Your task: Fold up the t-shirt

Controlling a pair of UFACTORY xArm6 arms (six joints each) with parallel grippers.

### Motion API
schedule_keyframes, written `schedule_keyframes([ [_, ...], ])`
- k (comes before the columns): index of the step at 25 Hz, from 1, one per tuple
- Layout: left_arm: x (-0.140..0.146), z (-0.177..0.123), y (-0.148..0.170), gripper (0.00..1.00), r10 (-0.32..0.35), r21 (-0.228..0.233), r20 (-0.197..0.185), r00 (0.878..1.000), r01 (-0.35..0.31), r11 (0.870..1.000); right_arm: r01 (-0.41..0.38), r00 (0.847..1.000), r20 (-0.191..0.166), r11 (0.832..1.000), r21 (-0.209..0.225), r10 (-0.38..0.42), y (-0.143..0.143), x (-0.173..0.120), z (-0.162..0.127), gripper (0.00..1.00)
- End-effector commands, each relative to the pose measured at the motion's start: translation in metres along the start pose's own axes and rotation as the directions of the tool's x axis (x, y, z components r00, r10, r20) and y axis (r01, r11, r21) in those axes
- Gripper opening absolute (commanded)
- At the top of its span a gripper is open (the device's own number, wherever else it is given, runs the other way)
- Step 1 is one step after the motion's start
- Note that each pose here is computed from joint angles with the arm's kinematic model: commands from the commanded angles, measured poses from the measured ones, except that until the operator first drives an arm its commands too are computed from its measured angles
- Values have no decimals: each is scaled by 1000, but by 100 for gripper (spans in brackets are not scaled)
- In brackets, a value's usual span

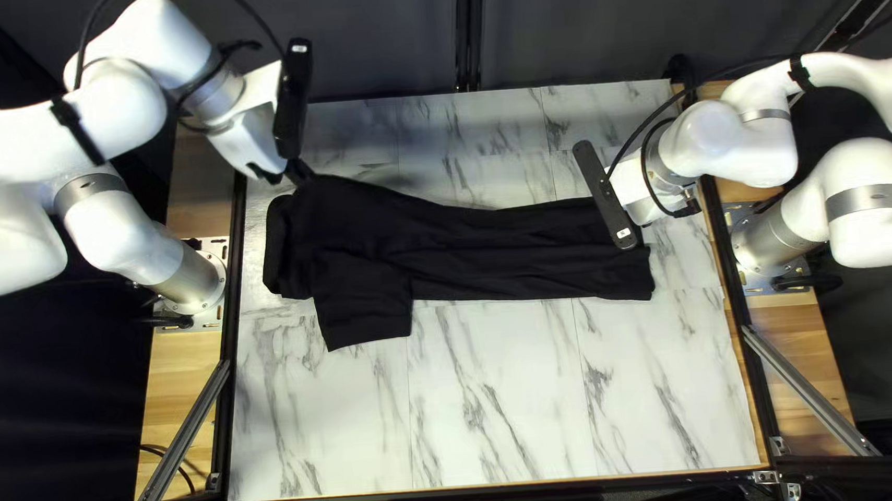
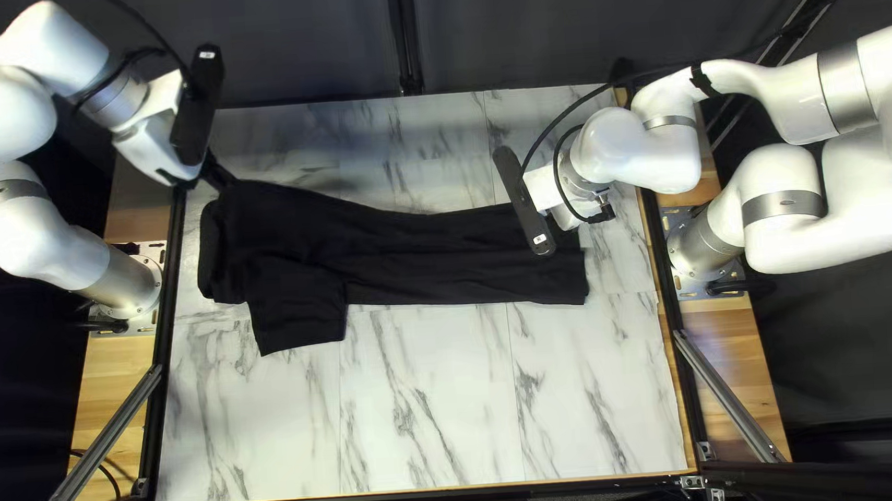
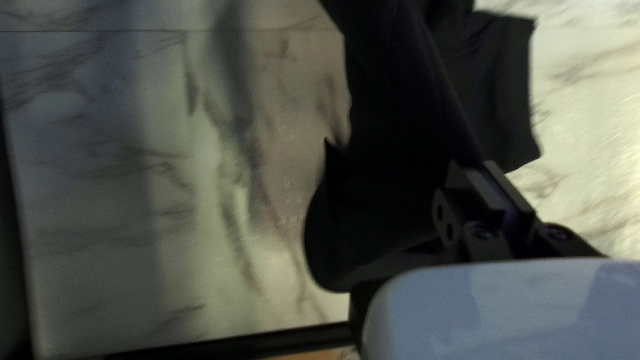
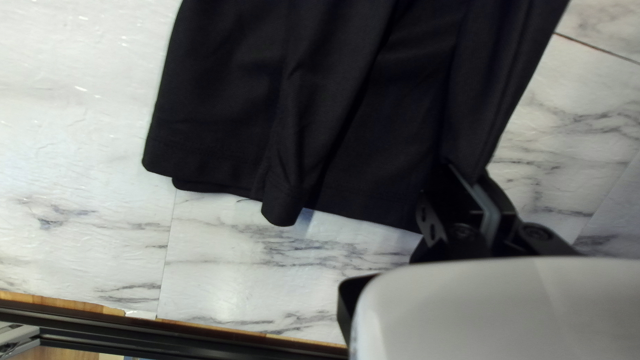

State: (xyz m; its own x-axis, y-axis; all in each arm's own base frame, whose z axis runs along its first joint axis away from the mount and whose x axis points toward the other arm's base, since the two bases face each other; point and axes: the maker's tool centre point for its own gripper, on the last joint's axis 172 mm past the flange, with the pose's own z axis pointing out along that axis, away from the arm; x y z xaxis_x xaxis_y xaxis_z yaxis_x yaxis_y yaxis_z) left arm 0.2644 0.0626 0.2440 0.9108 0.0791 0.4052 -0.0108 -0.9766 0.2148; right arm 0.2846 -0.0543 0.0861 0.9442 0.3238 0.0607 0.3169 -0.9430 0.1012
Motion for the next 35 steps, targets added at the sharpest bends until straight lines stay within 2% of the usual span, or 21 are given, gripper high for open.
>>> schedule_keyframes([
  [1,-3,3,56,0,-22,-42,-52,998,20,999,1,1000,-1,1000,4,-1,3,2,4,0],
  [3,-2,1,64,0,-12,-35,-58,998,10,999,2,1000,-1,1000,6,-2,4,3,5,0],
  [8,-10,10,46,0,16,11,-40,999,-15,1000,4,1000,-2,1000,4,-4,4,4,3,0],
  [14,-27,35,42,1,70,69,28,997,-72,995,3,1000,3,1000,2,-3,-1,2,3,0],
  [18,-43,42,43,1,83,80,76,994,-89,993,0,1000,7,1000,3,0,-6,0,4,0],
  [22,-54,45,28,1,78,114,150,986,-96,989,-3,1000,15,1000,5,3,-6,0,5,0],
  [27,-62,49,7,2,73,164,218,973,-110,980,-5,1000,27,1000,2,5,-9,1,0,0],
  [31,-65,51,-5,3,75,190,253,964,-126,974,-2,999,40,1000,-1,2,-16,5,0,0],
  [35,-70,51,-10,3,74,196,263,962,-128,972,4,999,48,1000,4,-4,-21,7,6,0],
])
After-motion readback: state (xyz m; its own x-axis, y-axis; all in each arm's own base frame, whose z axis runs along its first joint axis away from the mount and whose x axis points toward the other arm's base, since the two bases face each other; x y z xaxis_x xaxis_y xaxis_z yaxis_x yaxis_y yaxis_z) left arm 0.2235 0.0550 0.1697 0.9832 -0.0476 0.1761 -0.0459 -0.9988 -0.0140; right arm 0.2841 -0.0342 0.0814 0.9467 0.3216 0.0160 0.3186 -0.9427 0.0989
